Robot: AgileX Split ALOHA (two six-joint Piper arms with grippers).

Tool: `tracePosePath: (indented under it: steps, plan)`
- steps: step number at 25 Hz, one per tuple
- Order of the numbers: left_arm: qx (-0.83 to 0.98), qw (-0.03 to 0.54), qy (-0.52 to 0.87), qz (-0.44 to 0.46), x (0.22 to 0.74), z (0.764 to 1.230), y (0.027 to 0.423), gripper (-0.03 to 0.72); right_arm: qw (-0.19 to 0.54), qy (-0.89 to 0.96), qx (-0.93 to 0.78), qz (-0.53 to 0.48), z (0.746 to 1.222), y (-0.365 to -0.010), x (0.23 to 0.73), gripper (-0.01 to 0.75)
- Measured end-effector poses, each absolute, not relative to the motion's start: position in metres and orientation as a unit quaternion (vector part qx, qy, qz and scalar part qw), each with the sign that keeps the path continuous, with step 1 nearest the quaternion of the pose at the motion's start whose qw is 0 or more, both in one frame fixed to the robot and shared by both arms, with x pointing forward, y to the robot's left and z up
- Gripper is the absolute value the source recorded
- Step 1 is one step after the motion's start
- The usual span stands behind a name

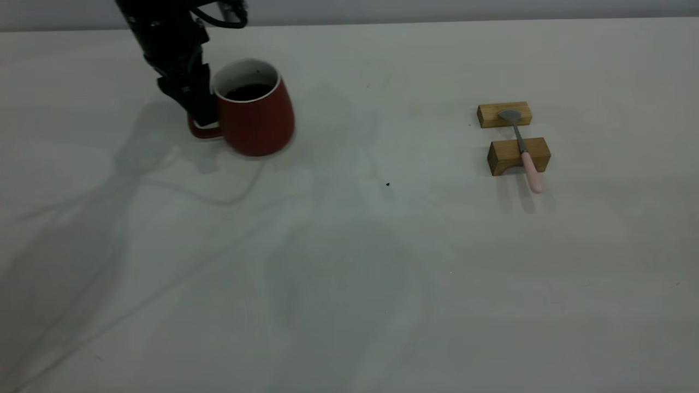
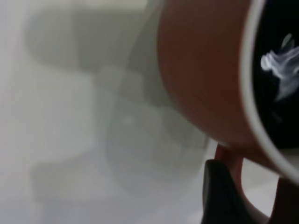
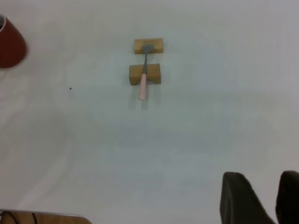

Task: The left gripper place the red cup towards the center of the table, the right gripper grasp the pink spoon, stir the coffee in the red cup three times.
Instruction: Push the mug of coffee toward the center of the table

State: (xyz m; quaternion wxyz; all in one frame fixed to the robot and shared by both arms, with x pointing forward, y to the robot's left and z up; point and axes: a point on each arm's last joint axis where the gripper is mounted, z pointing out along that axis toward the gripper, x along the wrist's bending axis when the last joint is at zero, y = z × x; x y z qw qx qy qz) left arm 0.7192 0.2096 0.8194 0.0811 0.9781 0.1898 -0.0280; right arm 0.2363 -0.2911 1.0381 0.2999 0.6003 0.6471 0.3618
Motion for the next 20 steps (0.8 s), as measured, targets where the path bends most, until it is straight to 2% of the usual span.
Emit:
tracePosePath:
  steps: [8,16,20]
  plan:
    - [0.984,0.086,0.154,-0.019,0.712,0.819,0.166,0.443,0.300,0.647,0.600,0.362,1.038,-0.291,0.236,0.237]
    - [0.983,0.123,0.134,-0.019,0.699,0.820,0.115,0.443,0.299,0.647,0.600,0.362,1.038,-0.291,0.236,0.237]
    - [0.983,0.131,0.130,-0.019,0.696,0.820,0.105,0.443,0.299,0.647,0.600,0.363,1.038,-0.291,0.236,0.237]
